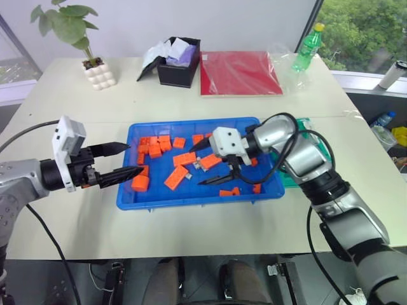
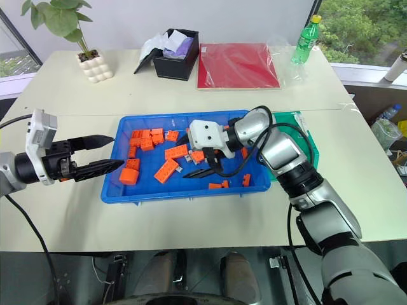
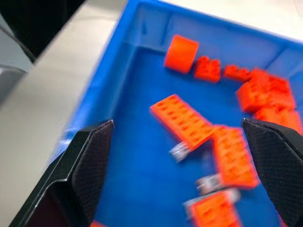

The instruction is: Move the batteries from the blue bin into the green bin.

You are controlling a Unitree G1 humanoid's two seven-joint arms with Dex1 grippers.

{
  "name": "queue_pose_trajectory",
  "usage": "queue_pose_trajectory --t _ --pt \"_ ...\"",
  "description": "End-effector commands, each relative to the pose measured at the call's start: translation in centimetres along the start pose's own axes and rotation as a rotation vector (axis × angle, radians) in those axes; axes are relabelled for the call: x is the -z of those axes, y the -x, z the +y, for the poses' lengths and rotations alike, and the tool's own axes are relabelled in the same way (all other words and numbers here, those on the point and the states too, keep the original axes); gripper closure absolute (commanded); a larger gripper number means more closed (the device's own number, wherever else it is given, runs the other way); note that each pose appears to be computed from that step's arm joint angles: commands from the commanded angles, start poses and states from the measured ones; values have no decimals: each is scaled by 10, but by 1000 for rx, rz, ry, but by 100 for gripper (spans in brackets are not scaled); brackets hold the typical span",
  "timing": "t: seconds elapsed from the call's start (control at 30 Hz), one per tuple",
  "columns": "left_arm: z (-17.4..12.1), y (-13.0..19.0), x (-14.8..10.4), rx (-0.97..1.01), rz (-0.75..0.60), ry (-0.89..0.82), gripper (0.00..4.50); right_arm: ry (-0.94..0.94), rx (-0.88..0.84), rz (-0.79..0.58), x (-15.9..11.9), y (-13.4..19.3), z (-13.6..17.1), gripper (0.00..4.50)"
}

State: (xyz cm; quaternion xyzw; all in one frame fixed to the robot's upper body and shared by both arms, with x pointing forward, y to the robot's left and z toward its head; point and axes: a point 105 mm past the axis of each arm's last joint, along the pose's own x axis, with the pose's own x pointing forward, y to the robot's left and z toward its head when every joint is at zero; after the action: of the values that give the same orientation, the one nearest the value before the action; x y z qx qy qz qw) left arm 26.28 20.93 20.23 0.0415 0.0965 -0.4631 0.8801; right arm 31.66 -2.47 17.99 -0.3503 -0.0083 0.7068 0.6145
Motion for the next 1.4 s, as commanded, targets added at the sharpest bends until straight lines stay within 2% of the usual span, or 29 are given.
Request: queue_pose_trajectory --t 0.03,0.4,0.6,1.07,1.4 --pt "-4 3 -9 -11 -30 -41 0 111 -15 -4 -11 -10 -9 6" --pt "-6 0 -8 -26 -55 -31 0 343 -31 105 9 -46 -21 6" --pt "-8 0 -7 -36 -68 -22 0 468 -34 130 8 -61 -24 6" --pt "-8 -1 -7 -56 -87 -13 0 565 -177 124 10 -78 3 6" --pt "-10 -1 -7 -66 -103 -5 0 666 -106 161 8 -95 -7 6"
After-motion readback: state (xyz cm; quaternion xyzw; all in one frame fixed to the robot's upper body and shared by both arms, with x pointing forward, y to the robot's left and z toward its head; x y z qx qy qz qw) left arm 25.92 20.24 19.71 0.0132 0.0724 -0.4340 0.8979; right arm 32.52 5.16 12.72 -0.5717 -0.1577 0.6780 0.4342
